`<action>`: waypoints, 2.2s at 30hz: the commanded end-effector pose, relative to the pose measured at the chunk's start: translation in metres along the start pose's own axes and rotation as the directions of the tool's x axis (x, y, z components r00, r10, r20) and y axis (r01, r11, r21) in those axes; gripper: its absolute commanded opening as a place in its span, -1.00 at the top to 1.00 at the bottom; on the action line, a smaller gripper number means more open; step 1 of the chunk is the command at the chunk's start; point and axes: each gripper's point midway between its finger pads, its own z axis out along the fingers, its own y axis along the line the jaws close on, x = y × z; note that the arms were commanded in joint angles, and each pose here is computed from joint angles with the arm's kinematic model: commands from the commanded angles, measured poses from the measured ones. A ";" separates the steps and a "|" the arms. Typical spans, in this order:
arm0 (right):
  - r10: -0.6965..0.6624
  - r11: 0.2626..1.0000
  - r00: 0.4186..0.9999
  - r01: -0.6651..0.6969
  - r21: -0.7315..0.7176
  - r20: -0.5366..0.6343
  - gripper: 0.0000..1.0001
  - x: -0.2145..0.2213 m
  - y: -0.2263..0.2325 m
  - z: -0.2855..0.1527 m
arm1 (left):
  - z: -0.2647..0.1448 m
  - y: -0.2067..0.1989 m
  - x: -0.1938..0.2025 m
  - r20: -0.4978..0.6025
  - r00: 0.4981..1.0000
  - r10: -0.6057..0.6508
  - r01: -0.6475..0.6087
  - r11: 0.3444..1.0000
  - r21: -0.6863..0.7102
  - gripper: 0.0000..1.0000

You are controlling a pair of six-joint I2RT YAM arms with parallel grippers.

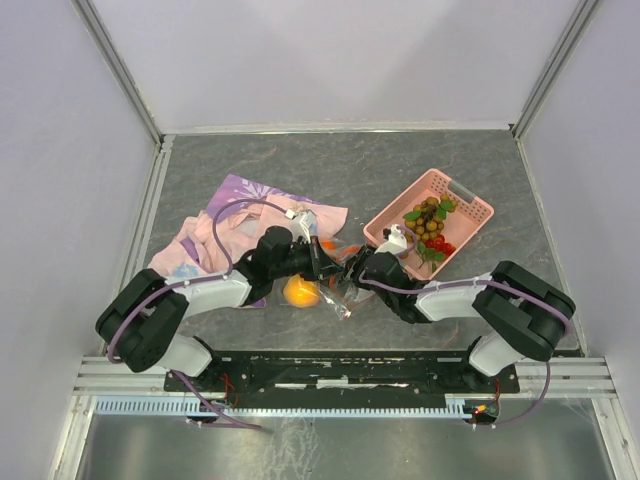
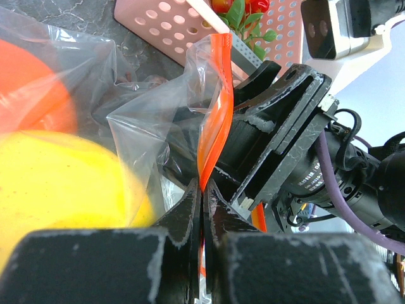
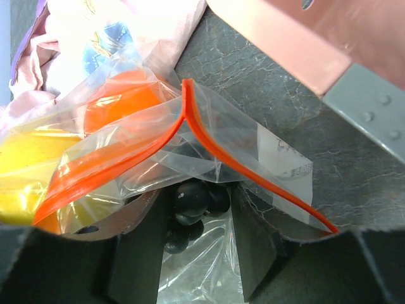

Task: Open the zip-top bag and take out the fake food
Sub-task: Pick up the fake fruit from the zipper food storage bag.

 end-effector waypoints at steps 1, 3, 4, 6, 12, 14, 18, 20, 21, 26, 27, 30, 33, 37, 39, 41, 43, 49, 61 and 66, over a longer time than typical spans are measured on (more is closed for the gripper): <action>-0.004 0.996 0.998 0.009 -0.089 0.063 -0.02 -0.019 0.027 -0.004 | 0.003 0.000 -0.002 0.015 1.000 -0.021 0.021 1.000 0.002 0.95; -0.013 0.996 0.998 0.018 -0.090 0.058 -0.06 -0.018 0.026 -0.004 | 0.003 0.000 -0.003 0.016 1.000 -0.022 0.022 1.000 0.004 0.95; -0.016 0.996 0.998 0.021 -0.092 0.058 -0.10 -0.018 0.027 -0.003 | 0.003 0.000 -0.002 0.015 1.000 -0.023 0.023 1.000 0.004 0.95; -0.022 0.994 0.998 0.027 -0.101 0.058 -0.18 -0.018 0.029 -0.003 | 0.003 -0.001 -0.003 0.018 1.000 -0.023 0.022 1.000 0.005 0.95; -0.053 0.990 0.995 0.064 -0.128 0.085 -0.27 -0.026 0.037 -0.005 | 0.002 -0.001 -0.003 0.021 1.000 -0.022 0.022 1.000 0.004 0.95; -0.059 0.988 0.993 0.072 -0.134 0.099 -0.24 -0.030 0.039 -0.007 | 0.002 -0.001 -0.004 0.022 1.000 -0.022 0.022 1.000 0.003 0.95; -0.063 0.984 0.991 0.082 -0.160 0.119 -0.16 -0.035 0.045 -0.012 | 0.002 -0.001 -0.003 0.021 1.000 -0.022 0.022 1.000 0.003 0.95; -0.066 0.980 0.991 0.087 -0.177 0.119 -0.12 -0.034 0.047 -0.013 | 0.002 -0.001 -0.004 0.023 1.000 -0.021 0.021 1.000 0.004 0.94; -0.068 0.980 0.991 0.088 -0.180 0.117 -0.11 -0.034 0.048 -0.012 | 0.002 -0.001 -0.004 0.023 1.000 -0.021 0.021 1.000 0.004 0.95; -0.062 0.984 0.995 0.073 -0.160 0.073 -0.13 -0.022 0.044 -0.002 | 0.001 -0.003 -0.005 0.025 0.999 -0.020 0.020 1.000 0.008 0.95; -0.066 0.986 0.996 0.075 -0.148 0.062 -0.16 -0.019 0.042 0.000 | 0.001 -0.003 -0.005 0.026 0.999 -0.020 0.020 1.000 0.007 0.95; -0.085 0.991 0.996 0.089 -0.100 0.041 -0.27 -0.014 0.036 0.007 | -0.001 -0.003 -0.005 0.028 0.999 -0.020 0.020 1.000 0.005 0.95; -0.086 0.993 0.996 0.089 -0.074 0.038 -0.33 -0.010 0.030 0.013 | -0.002 -0.002 -0.004 0.028 0.999 -0.019 0.019 1.000 0.003 0.95; -0.055 0.994 0.996 0.061 -0.087 0.072 -0.37 -0.012 0.029 0.017 | -0.002 -0.003 -0.004 0.029 0.999 -0.020 0.019 1.000 0.006 0.95; -0.037 0.994 0.996 0.045 -0.097 0.087 -0.35 -0.011 0.028 0.021 | -0.002 -0.003 -0.004 0.028 0.999 -0.019 0.019 1.000 0.008 0.95; -0.008 0.994 0.995 0.019 -0.107 0.100 -0.30 -0.010 0.026 0.024 | -0.002 -0.005 -0.005 0.026 1.000 -0.017 0.017 1.000 0.013 0.95; 0.030 0.989 0.992 -0.013 -0.146 0.121 -0.21 -0.012 0.031 0.026 | -0.002 -0.005 -0.004 0.023 1.000 -0.017 0.017 1.000 0.013 0.94; 0.036 0.990 0.990 -0.017 -0.140 0.136 -0.15 -0.011 0.029 0.032 | -0.002 -0.004 -0.002 0.018 1.000 -0.017 0.017 1.000 0.012 0.95; 0.015 0.995 0.980 0.003 -0.095 0.197 0.19 -0.024 0.019 0.027 | -0.002 -0.001 -0.004 0.026 1.000 -0.016 0.016 1.000 0.001 0.95; 0.009 0.994 0.982 0.011 -0.106 0.189 0.37 -0.024 0.017 0.017 | -0.003 0.005 -0.005 0.040 0.999 -0.025 0.026 0.999 -0.022 0.95</action>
